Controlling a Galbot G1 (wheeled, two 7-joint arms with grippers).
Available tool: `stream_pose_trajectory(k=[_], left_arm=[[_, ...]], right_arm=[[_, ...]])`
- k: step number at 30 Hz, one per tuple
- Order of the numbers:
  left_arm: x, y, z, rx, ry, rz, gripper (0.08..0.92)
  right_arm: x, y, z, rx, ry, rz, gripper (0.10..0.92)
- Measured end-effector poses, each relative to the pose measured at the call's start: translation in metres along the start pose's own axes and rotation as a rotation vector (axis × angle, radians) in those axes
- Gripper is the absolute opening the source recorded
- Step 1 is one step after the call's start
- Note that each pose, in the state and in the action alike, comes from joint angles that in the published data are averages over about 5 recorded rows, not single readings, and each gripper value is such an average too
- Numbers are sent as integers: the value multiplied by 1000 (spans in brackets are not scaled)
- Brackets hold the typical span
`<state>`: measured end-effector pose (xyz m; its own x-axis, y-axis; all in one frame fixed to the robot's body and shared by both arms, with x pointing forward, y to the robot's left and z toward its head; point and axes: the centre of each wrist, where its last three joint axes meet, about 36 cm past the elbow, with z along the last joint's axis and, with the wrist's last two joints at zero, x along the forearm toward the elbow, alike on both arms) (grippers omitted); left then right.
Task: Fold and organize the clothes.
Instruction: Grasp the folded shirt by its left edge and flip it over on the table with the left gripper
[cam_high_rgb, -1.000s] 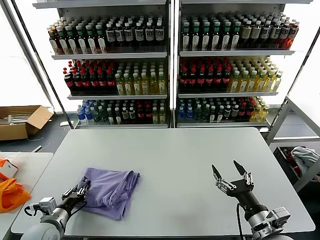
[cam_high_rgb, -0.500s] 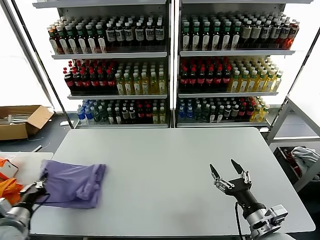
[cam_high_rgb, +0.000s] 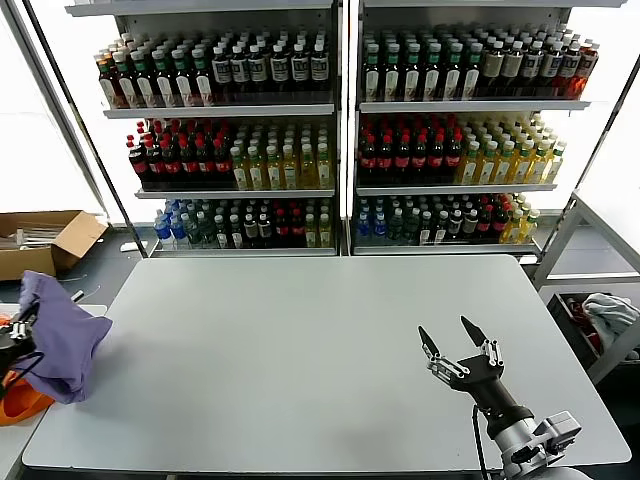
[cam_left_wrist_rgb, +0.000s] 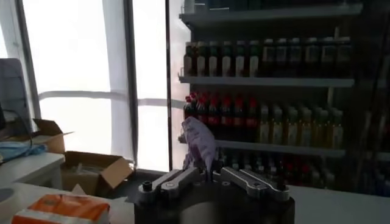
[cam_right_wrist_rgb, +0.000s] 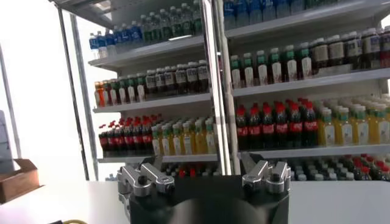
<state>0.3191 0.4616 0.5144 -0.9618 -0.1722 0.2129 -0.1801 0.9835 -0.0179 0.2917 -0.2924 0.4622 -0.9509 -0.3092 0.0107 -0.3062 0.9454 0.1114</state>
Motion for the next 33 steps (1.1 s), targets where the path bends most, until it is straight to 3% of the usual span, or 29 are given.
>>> stream_pose_trajectory(k=[12, 20, 28, 33], left_arm=[[-2, -151, 107, 71, 159, 177, 107], [7, -246, 136, 180, 237, 342, 107], [11, -298, 130, 323, 223, 463, 120], [14, -311, 123, 387, 188, 500, 236]], right_arm=[[10, 7, -5, -6, 16, -2, 823], [18, 16, -2, -28, 80, -14, 823], [13, 27, 7, -56, 163, -35, 823], [-1, 38, 17, -90, 217, -50, 823]])
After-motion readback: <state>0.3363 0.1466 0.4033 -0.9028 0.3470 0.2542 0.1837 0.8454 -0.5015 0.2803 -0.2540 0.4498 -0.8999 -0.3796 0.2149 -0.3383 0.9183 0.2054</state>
